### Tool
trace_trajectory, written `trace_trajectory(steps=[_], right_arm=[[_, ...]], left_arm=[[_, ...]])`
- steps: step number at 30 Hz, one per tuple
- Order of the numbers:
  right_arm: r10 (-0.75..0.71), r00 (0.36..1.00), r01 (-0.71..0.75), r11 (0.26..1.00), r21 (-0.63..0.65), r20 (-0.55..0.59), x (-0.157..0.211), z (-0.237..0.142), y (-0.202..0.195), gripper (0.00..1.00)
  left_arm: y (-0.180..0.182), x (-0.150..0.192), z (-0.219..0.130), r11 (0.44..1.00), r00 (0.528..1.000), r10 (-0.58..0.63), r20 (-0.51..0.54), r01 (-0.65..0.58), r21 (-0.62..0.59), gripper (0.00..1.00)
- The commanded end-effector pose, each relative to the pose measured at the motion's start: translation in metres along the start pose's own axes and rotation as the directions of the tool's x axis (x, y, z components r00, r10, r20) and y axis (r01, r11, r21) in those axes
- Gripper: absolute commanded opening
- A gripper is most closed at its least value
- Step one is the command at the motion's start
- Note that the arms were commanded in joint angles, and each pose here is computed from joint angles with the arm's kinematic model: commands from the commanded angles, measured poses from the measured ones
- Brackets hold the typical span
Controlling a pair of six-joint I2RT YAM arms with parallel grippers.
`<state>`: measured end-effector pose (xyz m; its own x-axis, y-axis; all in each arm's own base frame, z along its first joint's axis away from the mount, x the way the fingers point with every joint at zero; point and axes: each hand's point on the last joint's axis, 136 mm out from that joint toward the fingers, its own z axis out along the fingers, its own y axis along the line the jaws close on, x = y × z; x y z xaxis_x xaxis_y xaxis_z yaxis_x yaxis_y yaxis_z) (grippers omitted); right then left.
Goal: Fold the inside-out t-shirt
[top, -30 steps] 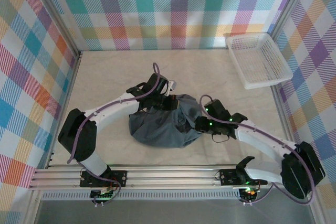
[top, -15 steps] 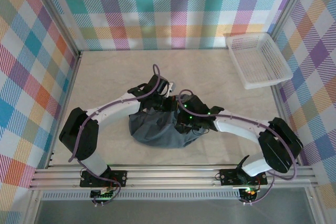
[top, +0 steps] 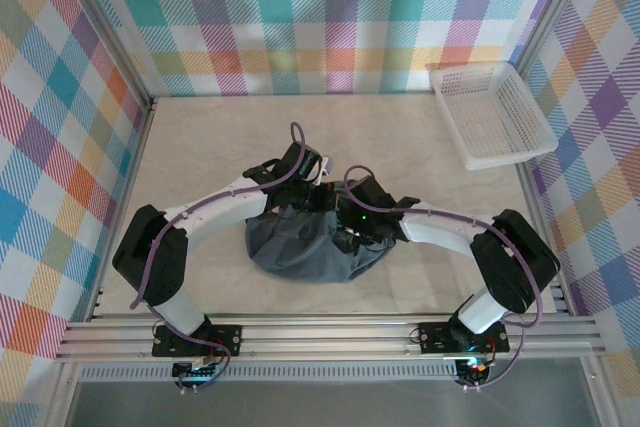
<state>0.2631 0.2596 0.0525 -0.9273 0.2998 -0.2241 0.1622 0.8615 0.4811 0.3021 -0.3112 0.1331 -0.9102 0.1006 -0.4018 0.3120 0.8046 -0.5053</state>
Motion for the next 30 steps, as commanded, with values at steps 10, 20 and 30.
trace_trajectory(steps=[10, 20, 30], right_arm=[[-0.079, 0.995, 0.099, 0.845, -0.526, 0.06, -0.011, -0.153, 0.1, 0.0], [-0.061, 0.992, 0.114, 0.829, -0.548, 0.114, -0.047, -0.176, 0.114, 0.0], [-0.038, 0.992, 0.098, 0.832, -0.546, 0.12, -0.064, -0.182, 0.129, 0.0]], left_arm=[[0.095, -0.011, 0.039, 0.983, 1.0, -0.017, -0.009, 0.015, -0.183, 0.0], [0.021, -0.031, -0.078, 0.991, 0.95, 0.067, 0.307, -0.099, 0.093, 0.59], [-0.072, 0.027, -0.1, 0.895, 0.908, 0.261, 0.328, -0.355, 0.271, 0.6]])
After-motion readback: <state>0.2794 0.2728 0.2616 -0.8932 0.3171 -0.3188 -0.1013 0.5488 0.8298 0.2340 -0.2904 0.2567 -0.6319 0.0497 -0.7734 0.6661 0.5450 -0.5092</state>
